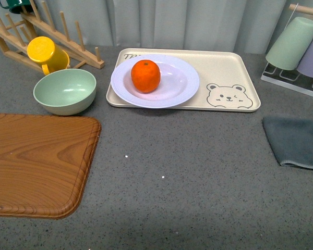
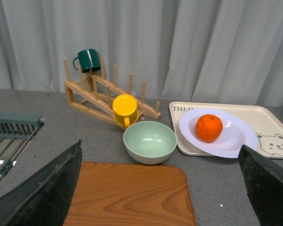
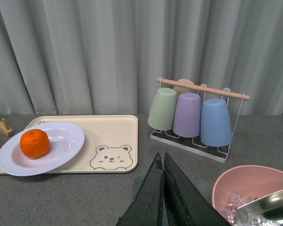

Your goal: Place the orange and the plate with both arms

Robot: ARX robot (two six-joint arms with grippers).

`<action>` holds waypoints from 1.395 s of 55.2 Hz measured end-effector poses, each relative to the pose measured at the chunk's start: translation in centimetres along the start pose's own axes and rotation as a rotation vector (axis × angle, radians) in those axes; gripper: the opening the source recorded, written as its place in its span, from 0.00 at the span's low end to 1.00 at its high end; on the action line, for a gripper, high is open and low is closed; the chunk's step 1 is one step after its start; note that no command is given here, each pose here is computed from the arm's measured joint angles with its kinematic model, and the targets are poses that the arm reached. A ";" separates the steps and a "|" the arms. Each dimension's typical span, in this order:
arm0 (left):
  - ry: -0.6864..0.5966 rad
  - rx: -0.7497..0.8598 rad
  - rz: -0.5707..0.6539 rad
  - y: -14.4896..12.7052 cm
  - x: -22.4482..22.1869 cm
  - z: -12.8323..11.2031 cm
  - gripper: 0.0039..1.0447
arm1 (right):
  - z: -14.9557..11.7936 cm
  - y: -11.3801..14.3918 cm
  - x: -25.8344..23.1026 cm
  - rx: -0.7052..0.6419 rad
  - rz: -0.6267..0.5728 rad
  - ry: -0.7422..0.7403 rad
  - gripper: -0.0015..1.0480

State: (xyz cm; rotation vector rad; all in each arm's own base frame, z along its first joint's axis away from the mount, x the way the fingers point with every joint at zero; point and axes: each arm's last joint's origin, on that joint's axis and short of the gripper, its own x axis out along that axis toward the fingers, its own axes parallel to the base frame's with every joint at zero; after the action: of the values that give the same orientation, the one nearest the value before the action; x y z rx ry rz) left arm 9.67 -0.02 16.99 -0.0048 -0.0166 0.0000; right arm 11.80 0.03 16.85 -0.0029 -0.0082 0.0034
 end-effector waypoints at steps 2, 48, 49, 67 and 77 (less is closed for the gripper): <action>0.000 0.000 0.000 0.0 0.0 0.0 0.94 | 0.0 0.0 -0.1 0.000 0.000 0.000 0.01; 0.000 0.000 0.000 0.0 0.0 0.0 0.94 | -0.3 0.0 -2.0 -0.001 0.001 0.005 0.21; 0.000 0.000 0.000 0.0 0.0 0.0 0.94 | -0.3 0.0 -2.0 -0.001 0.001 0.005 0.24; 0.000 0.000 0.000 0.0 0.0 0.0 0.94 | -0.3 0.0 -2.0 -0.001 0.001 0.005 0.77; 0.000 0.000 0.000 0.0 0.0 0.0 0.94 | -0.3 0.0 -2.0 0.000 0.001 0.005 0.91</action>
State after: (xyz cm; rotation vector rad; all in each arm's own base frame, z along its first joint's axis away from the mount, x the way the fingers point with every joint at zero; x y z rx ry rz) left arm 9.67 -0.02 16.99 -0.0048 -0.0170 0.0000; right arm 9.76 0.03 16.53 -0.0029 -0.0032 0.0042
